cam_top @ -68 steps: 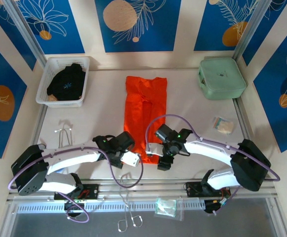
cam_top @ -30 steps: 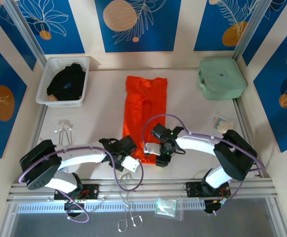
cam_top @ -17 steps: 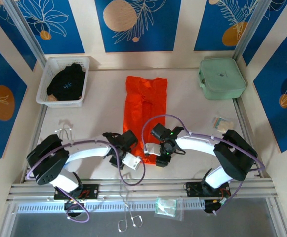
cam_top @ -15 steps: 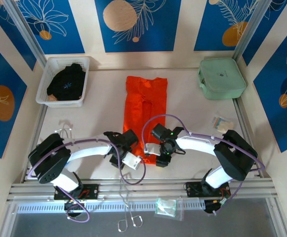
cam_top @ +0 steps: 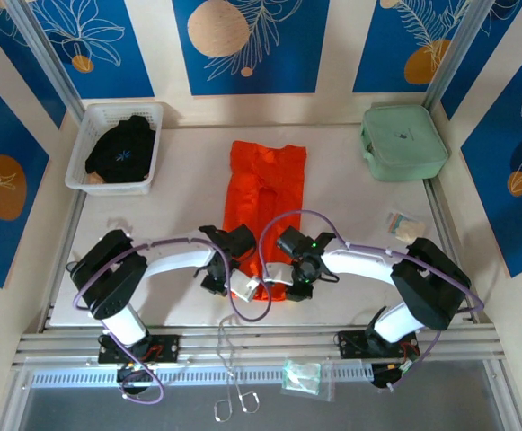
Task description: Fold and stack the t-shirts
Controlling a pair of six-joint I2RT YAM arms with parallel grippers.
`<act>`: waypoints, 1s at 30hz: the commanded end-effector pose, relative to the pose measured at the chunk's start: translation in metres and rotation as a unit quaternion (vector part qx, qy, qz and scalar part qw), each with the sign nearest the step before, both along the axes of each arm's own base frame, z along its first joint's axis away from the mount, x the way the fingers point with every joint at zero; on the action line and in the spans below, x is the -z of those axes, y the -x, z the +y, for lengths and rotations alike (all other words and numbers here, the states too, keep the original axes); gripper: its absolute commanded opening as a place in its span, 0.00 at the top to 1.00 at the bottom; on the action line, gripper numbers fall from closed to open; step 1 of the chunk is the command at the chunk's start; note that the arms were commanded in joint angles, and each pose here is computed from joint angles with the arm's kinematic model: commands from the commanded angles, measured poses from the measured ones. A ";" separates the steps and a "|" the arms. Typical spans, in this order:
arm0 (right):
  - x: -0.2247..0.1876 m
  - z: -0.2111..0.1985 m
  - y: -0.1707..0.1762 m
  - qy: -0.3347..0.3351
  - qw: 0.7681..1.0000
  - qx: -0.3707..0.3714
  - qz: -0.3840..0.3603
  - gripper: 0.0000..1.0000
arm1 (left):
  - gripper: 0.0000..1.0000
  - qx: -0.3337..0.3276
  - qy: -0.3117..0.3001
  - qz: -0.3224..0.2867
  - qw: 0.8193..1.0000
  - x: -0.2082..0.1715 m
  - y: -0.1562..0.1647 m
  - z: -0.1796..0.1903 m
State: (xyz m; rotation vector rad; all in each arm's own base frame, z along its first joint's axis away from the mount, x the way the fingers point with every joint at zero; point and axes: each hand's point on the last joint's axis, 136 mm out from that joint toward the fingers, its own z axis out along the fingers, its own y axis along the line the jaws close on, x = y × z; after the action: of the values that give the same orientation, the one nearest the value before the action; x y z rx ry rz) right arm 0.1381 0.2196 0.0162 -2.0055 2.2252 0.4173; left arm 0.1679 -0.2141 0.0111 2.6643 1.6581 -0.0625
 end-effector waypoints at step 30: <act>-0.082 -0.026 0.039 -0.035 0.999 0.021 0.025 1.00 | 1.00 -0.025 0.018 -0.218 0.975 -0.100 -0.026 0.002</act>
State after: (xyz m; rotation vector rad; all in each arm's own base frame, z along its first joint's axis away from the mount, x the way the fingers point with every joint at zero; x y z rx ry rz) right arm 0.1037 0.2038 0.0937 -1.9388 2.1496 0.5082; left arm 0.1946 -0.2325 0.0996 2.3294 1.5410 0.3676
